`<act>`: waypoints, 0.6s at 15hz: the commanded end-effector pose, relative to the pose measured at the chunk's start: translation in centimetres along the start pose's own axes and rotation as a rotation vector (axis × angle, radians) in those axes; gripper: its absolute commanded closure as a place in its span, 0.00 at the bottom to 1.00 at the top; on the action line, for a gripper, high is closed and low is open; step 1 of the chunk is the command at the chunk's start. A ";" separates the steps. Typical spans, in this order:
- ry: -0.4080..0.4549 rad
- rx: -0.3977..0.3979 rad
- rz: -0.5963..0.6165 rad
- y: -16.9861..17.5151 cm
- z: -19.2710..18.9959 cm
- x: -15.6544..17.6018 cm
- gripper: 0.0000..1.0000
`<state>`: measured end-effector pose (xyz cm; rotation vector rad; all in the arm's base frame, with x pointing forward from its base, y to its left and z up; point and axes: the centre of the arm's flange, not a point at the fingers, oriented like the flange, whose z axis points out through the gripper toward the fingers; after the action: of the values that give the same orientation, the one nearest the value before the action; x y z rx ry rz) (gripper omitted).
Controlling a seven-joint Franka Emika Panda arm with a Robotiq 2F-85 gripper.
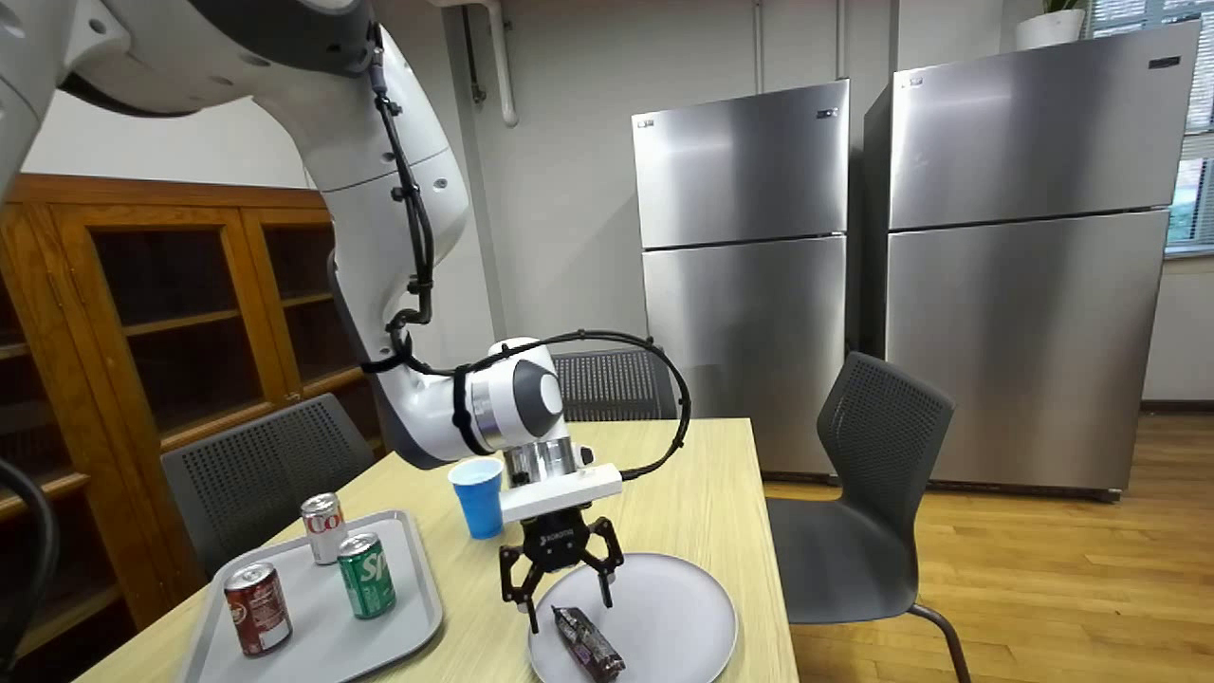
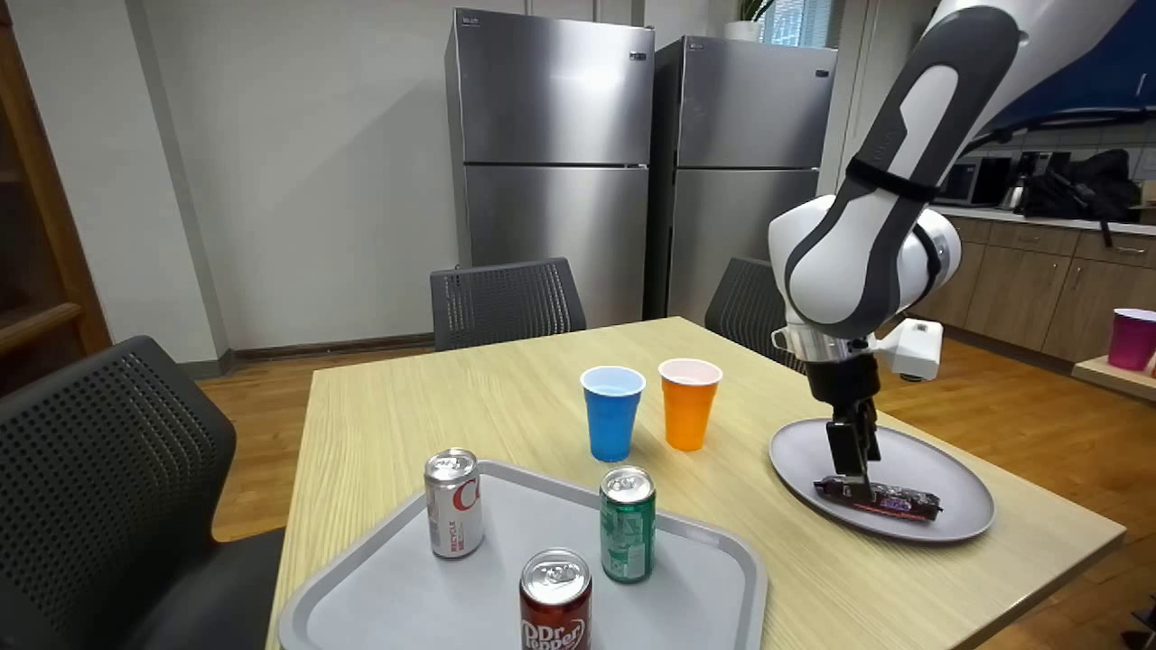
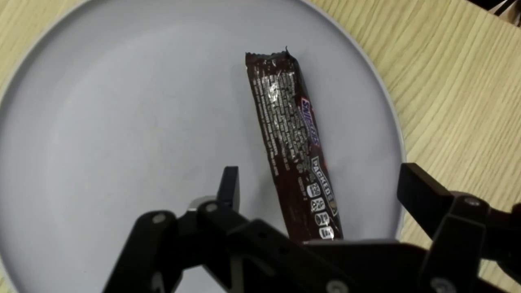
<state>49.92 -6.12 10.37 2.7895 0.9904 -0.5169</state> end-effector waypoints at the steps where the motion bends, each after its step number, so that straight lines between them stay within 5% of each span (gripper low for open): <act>1: -0.010 -0.001 -0.031 0.8 0.9 0.8 0.00; 9: -0.021 0.004 -0.035 1.1 2.0 1.4 0.00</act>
<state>50.34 -6.26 8.17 2.7836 0.9993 -0.5512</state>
